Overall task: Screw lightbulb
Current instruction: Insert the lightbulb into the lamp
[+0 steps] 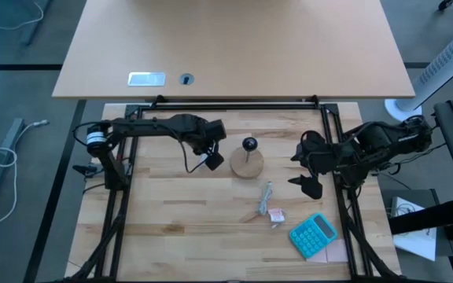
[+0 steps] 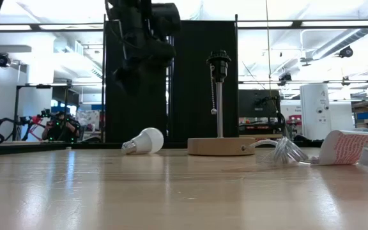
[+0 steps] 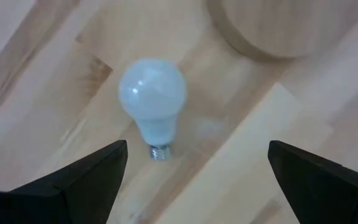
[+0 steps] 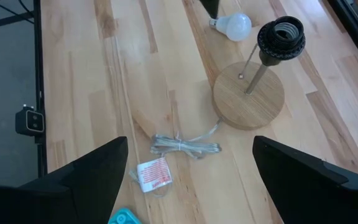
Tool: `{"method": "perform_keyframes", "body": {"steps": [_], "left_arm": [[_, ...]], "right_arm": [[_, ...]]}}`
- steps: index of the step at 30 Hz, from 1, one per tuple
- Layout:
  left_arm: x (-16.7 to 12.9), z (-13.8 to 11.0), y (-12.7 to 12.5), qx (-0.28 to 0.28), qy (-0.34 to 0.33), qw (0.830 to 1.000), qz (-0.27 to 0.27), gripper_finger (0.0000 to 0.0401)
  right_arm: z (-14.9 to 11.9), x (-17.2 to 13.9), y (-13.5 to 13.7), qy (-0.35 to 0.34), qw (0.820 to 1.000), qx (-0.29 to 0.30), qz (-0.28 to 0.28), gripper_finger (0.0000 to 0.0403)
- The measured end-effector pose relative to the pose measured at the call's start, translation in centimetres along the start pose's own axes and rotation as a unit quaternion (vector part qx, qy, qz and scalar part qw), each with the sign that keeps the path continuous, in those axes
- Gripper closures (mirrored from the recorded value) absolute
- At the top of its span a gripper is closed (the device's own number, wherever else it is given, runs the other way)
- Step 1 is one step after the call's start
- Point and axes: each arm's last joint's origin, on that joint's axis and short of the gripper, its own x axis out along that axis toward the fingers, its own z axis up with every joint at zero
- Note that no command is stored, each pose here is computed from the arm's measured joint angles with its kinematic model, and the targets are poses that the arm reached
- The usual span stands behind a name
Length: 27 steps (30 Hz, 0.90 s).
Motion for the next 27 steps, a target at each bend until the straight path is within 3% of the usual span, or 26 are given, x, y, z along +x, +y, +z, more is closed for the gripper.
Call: {"method": "perform_keyframes", "body": {"steps": [6,27], "left_arm": [[2.2,1.2,0.1,-0.012,-0.02,0.999,0.027,0.002],[7.8,1.9,-0.2,-0.02,0.026,0.998,0.044,0.002]], "right_arm": [[-0.1,0.1,0.0,0.002,1.0,0.002,-0.001,0.0061],[-0.4,0.5,-0.1,0.017,1.0,0.005,-0.008,0.0061]]}}
